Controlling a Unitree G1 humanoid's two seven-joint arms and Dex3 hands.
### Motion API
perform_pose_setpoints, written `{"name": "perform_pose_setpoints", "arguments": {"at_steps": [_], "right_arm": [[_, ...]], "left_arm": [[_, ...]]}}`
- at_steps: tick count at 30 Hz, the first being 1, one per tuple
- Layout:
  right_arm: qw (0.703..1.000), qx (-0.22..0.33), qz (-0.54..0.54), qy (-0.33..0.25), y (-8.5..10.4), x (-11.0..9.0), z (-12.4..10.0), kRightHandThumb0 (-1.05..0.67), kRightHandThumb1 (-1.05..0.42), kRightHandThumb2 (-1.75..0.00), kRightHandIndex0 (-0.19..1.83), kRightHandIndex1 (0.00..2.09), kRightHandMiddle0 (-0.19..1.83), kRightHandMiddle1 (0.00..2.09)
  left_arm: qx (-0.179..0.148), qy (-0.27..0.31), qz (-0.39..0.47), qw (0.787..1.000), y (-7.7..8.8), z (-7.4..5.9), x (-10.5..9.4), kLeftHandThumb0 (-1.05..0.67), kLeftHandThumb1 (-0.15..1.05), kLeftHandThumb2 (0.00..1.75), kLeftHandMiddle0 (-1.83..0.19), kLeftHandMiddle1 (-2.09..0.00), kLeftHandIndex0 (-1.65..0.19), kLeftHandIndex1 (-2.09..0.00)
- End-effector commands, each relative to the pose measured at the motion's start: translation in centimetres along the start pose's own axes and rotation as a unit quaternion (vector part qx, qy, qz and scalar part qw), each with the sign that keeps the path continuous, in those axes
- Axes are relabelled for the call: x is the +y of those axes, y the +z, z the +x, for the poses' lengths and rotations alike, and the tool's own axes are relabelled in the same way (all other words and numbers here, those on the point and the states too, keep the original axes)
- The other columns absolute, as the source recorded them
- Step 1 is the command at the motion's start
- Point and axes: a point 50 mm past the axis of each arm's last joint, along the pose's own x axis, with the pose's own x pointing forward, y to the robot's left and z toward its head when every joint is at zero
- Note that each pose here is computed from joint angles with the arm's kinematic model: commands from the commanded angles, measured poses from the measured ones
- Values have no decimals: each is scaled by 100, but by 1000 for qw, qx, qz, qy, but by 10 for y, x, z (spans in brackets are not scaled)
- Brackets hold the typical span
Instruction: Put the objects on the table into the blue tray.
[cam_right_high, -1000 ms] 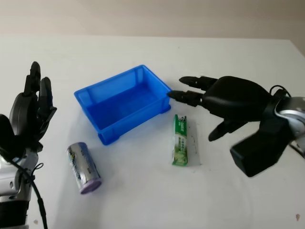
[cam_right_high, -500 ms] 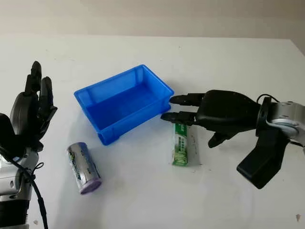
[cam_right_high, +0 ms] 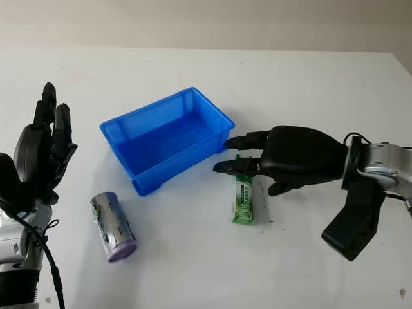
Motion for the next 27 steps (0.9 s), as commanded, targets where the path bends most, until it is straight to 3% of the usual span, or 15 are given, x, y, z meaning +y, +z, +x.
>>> {"name": "perform_pose_setpoints", "arguments": {"at_steps": [1, 10, 14, 21, 23, 27], "right_arm": [[1000, -9, -2, -10, 1, -2, 5, -5, -96, -8, 45, 17, 39, 19], [999, -24, 1, -26, 4, 7, 14, -11, -94, -7, 52, 20, 43, 27], [999, -32, 6, -23, 6, 13, 19, -16, -92, -5, 58, 23, 27, 69], [999, -46, 10, -17, 9, 23, 25, -25, -88, -4, 68, 30, 35, 82], [998, -51, 15, -18, 11, 27, 26, -30, -89, -5, 66, 48, 37, 92], [998, -61, 17, -15, 13, 32, 28, -38, -91, -6, 48, 109, 40, 111]], "left_arm": [[-8, 1, 9, 1000, 5, 0, 3, -78, 105, 67, 15, -6, 17, -5], [-6, 0, 7, 1000, 3, -1, 2, -78, 105, 67, 15, -5, 18, -5], [-7, 3, 6, 1000, 3, -2, 2, -78, 105, 67, 15, -6, 17, -5], [-6, 6, 11, 1000, 4, -3, 4, -79, 105, 66, 16, -5, 19, -5], [-7, 9, 13, 1000, 4, -3, 4, -79, 105, 66, 16, -5, 18, -5], [-8, 8, 8, 1000, 4, -4, 4, -80, 105, 66, 16, -5, 19, -5]]}}
